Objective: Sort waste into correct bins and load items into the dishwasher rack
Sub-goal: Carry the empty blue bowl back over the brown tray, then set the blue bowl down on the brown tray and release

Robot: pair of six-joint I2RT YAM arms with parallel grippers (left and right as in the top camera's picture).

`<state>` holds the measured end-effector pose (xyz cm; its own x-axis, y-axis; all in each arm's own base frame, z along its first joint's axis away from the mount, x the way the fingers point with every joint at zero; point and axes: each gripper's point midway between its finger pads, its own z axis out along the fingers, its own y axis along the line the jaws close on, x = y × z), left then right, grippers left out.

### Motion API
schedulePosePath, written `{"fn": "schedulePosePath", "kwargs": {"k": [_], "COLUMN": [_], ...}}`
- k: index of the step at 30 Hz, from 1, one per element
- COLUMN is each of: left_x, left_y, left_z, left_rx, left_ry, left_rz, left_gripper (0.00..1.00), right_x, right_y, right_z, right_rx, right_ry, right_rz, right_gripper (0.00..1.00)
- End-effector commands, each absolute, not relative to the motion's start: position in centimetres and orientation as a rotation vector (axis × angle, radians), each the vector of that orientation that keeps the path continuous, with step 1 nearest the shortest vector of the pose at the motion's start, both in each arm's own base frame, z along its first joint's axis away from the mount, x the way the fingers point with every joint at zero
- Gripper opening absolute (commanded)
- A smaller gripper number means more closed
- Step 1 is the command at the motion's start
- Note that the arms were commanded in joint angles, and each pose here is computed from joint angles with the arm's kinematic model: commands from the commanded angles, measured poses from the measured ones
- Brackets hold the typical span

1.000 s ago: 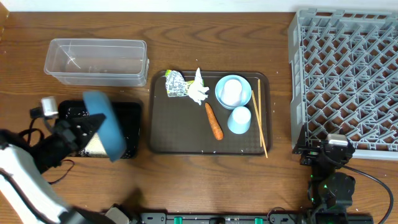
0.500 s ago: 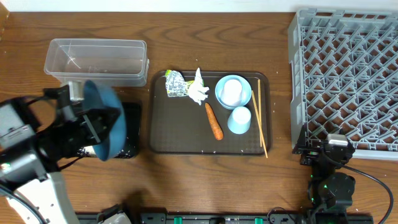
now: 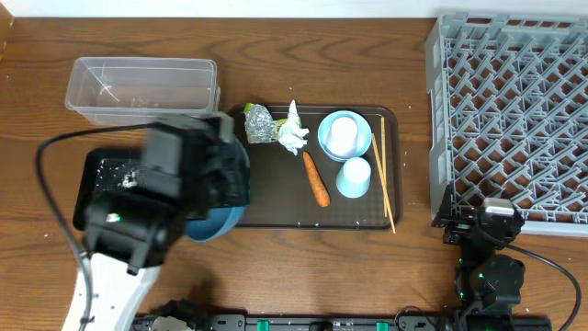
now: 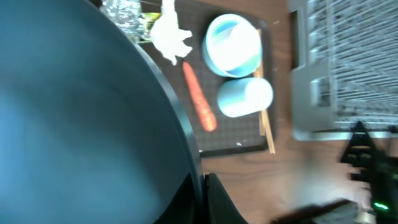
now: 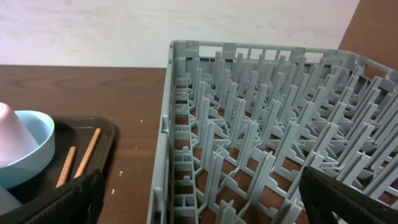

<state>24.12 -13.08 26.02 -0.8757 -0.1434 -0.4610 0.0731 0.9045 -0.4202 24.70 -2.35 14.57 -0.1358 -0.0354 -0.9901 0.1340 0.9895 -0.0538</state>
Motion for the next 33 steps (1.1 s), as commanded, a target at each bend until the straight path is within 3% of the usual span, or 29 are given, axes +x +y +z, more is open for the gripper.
{"fn": "schedulePosePath", "kwargs": {"k": [1, 9, 17, 33], "left_x": [25.8, 28.0, 30.4, 32.4], "left_y": [-13.0, -19.0, -20.2, -21.8], "left_z": [25.8, 20.8, 15.2, 9.7], "left_rx": [-0.158, -0.010, -0.056, -0.043], "left_ry": [2.528, 2.624, 2.718, 2.776], "left_rz": [-0.395, -0.323, -0.185, -0.125], "left_gripper": [0.06, 0.06, 0.06, 0.06], "right_x": [24.6, 24.6, 24.6, 24.6], "right_y": [-2.7, -2.7, -2.7, -2.7], "right_z": [14.5, 14.5, 14.5, 14.5], "right_rx": [0.079, 0.079, 0.079, 0.079], "right_ry": [1.707, 1.707, 1.707, 1.707], "right_rz": [-0.170, -0.170, -0.170, -0.170], "right_gripper": [0.99, 0.99, 0.99, 0.99]}}
